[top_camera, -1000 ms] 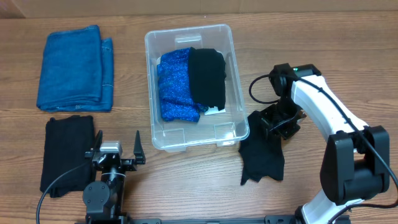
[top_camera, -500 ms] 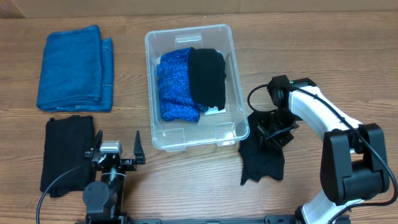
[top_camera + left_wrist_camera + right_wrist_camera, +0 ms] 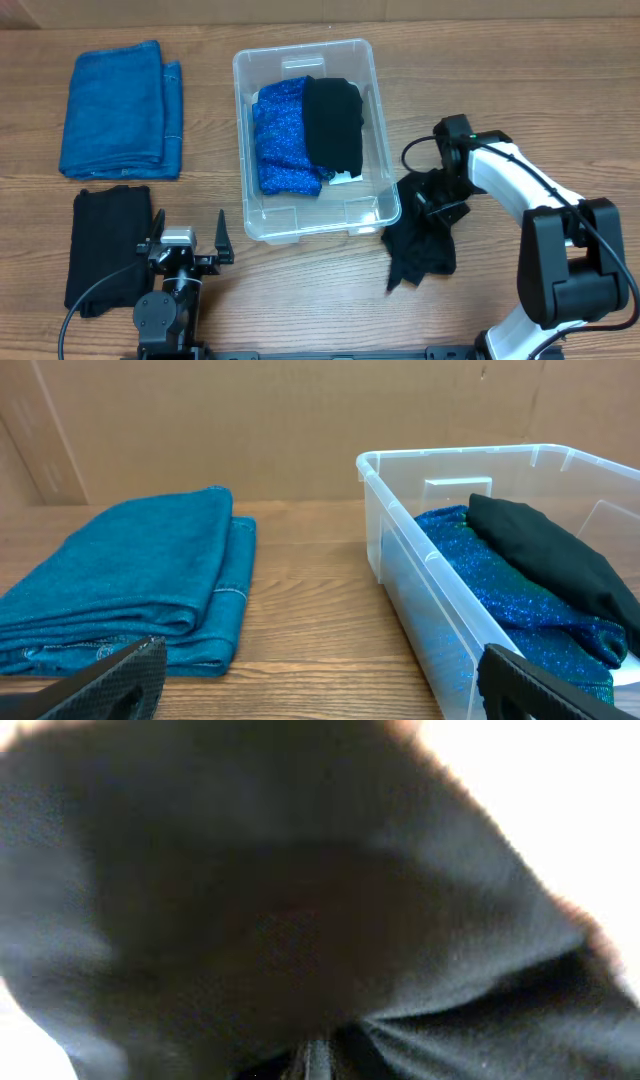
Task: Pack container
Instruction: 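Move the right gripper to the black cloth near the bin, then close the right gripper on the crumpled black cloth and lift slightly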
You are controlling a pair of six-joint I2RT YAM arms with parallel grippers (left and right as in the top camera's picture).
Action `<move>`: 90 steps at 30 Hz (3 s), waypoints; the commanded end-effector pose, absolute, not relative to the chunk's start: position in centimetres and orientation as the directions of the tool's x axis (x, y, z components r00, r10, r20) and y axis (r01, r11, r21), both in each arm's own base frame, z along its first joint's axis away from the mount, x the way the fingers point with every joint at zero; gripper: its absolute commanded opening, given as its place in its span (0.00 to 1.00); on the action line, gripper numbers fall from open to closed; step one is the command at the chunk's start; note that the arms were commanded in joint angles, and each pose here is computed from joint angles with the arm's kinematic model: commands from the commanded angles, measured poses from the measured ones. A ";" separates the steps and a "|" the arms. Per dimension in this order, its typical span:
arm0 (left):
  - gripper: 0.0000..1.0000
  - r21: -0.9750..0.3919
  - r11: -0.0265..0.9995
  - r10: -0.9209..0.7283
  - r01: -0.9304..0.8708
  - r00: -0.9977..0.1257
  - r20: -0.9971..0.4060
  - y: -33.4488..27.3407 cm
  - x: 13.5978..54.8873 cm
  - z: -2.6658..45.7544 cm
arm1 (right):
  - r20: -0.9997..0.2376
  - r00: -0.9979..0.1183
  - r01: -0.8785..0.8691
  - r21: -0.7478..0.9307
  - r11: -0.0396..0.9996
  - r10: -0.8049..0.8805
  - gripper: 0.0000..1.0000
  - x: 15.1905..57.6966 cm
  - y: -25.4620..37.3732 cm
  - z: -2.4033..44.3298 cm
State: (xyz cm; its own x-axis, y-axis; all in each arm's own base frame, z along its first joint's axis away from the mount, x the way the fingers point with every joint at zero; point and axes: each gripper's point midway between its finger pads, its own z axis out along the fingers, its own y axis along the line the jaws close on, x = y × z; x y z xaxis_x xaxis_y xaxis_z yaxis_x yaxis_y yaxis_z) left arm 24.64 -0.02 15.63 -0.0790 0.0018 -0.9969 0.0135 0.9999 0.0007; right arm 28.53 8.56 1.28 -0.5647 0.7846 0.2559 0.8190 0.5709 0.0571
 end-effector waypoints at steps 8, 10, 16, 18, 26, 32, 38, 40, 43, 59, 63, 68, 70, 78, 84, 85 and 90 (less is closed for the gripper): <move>1.00 0.020 1.000 0.020 0.009 -0.075 -0.997 0.1 24.6 15.6 | 0.072 -0.431 0.895 0.163 0.415 0.900 0.08 33.6 0.6 1.3; 1.00 0.020 1.000 0.020 0.009 -0.075 -0.997 0.1 24.6 15.6 | 0.070 -0.431 0.892 0.187 0.412 0.900 0.08 34.1 0.0 1.4; 1.00 0.020 1.000 0.020 0.009 -0.075 -0.997 0.1 24.6 15.6 | 0.017 -0.420 0.877 0.265 0.401 0.907 0.09 36.3 -1.4 1.8; 1.00 0.020 1.000 0.020 0.009 -0.075 -0.997 0.1 24.6 15.6 | -0.023 -0.401 0.860 0.335 0.385 0.916 0.09 38.2 -2.3 2.4; 1.00 0.020 1.000 0.020 0.009 -0.075 -0.997 0.1 24.6 15.6 | -0.139 -0.257 0.803 0.520 0.291 0.956 0.20 43.2 -8.9 5.9; 1.00 0.020 1.000 0.020 0.009 -0.075 -0.997 0.1 24.6 15.6 | -0.089 -0.275 0.765 0.582 0.274 0.957 0.19 44.2 -11.2 9.8; 1.00 0.020 1.000 0.020 0.009 -0.075 -0.997 0.1 24.6 15.6 | -0.067 -0.468 0.732 0.529 0.429 0.881 0.16 42.9 -8.9 12.8; 1.00 0.020 1.000 0.020 0.009 -0.075 -0.997 0.1 24.6 15.6 | -0.064 -0.577 0.698 0.480 0.532 0.814 0.16 41.5 -7.4 12.8; 1.00 0.020 1.000 0.020 0.009 -0.075 -0.997 0.1 24.6 15.6 | -0.016 -0.662 0.682 0.402 0.611 0.749 0.17 39.2 -5.4 11.7; 1.00 0.020 1.000 0.020 0.009 -0.075 -0.997 0.1 24.6 15.6 | -0.080 -0.754 0.642 0.119 0.757 0.652 0.15 35.9 -2.3 5.9; 1.00 0.020 1.000 0.020 0.009 -0.075 -0.997 0.1 24.6 15.6 | -0.026 -0.757 0.649 0.084 0.756 0.653 0.15 34.1 -2.1 4.9; 1.00 0.020 1.000 0.020 0.009 -0.075 -0.997 0.1 24.6 15.6 | 0.074 -0.760 0.649 0.102 0.754 0.645 0.15 32.1 -0.5 3.7; 1.00 0.020 1.000 0.020 0.009 -0.075 -0.997 0.1 24.6 15.6 | 0.107 -0.758 0.652 0.103 0.751 0.643 0.15 31.2 -0.1 3.2; 1.00 0.020 1.000 0.020 0.009 -0.075 -0.997 0.1 24.6 15.6 | 0.199 -0.742 0.661 0.066 0.747 0.640 0.04 28.1 0.6 1.5; 1.00 0.020 1.000 0.020 0.009 -0.075 -0.997 0.1 24.6 15.6 | 0.134 -0.756 0.654 0.114 0.748 0.641 0.12 30.8 0.3 3.5; 1.00 0.019 1.000 0.020 0.009 -0.076 -0.997 0.1 24.6 15.6 | 0.116 -0.760 0.650 0.126 0.749 0.640 0.13 31.6 0.3 4.3; 1.00 0.019 1.000 0.020 0.009 -0.076 -0.997 0.1 24.6 15.6 | 0.012 -0.800 0.591 0.191 0.783 0.601 0.90 35.1 -0.1 8.4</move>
